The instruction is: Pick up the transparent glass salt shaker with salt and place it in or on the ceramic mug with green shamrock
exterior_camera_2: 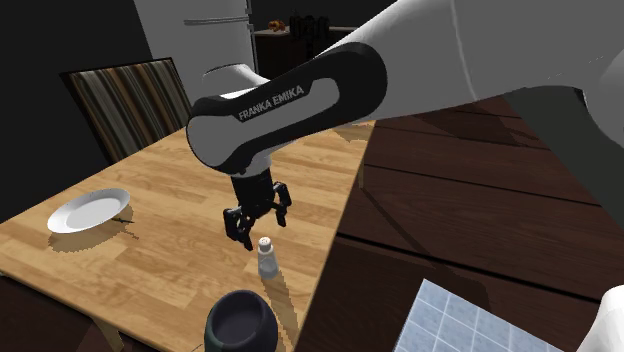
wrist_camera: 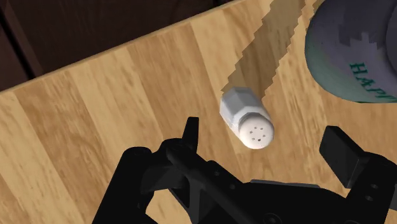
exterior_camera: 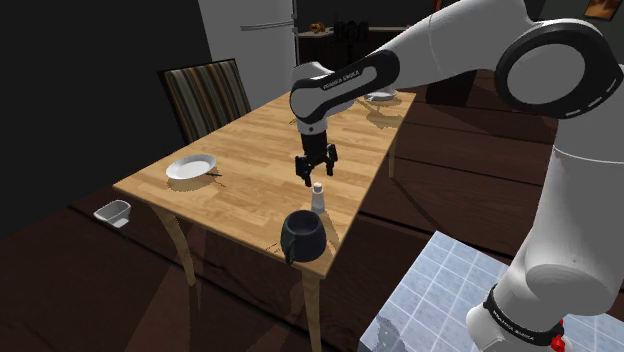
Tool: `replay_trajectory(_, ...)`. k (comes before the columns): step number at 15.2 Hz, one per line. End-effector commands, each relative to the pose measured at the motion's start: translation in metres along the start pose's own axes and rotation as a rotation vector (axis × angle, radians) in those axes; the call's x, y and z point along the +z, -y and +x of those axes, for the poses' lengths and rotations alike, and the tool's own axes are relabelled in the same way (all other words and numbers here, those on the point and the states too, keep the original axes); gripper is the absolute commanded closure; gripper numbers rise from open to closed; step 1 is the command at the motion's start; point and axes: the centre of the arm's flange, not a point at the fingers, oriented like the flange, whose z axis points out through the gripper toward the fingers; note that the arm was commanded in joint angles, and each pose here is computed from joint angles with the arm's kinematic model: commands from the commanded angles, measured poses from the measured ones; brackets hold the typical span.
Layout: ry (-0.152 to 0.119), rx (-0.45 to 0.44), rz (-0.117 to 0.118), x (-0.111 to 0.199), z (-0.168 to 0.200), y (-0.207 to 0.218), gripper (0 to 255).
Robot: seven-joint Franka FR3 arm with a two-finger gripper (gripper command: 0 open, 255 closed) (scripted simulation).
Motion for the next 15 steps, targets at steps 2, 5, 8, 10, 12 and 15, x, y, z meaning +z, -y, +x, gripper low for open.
replay_trajectory(2,0.018,0.018,-0.005,0.016,0.031,0.002,0)
replay_trajectory(5,0.018,0.018,-0.005,0.032,0.031,0.002,0)
replay_trajectory(8,0.018,0.018,-0.005,0.048,0.031,0.002,0)
replay_trajectory(10,0.018,0.018,-0.005,0.056,0.031,0.002,0)
replay_trajectory(12,0.018,0.018,-0.005,0.056,0.031,0.002,0)
replay_trajectory(15,0.018,0.018,-0.005,0.056,0.031,0.002,0)
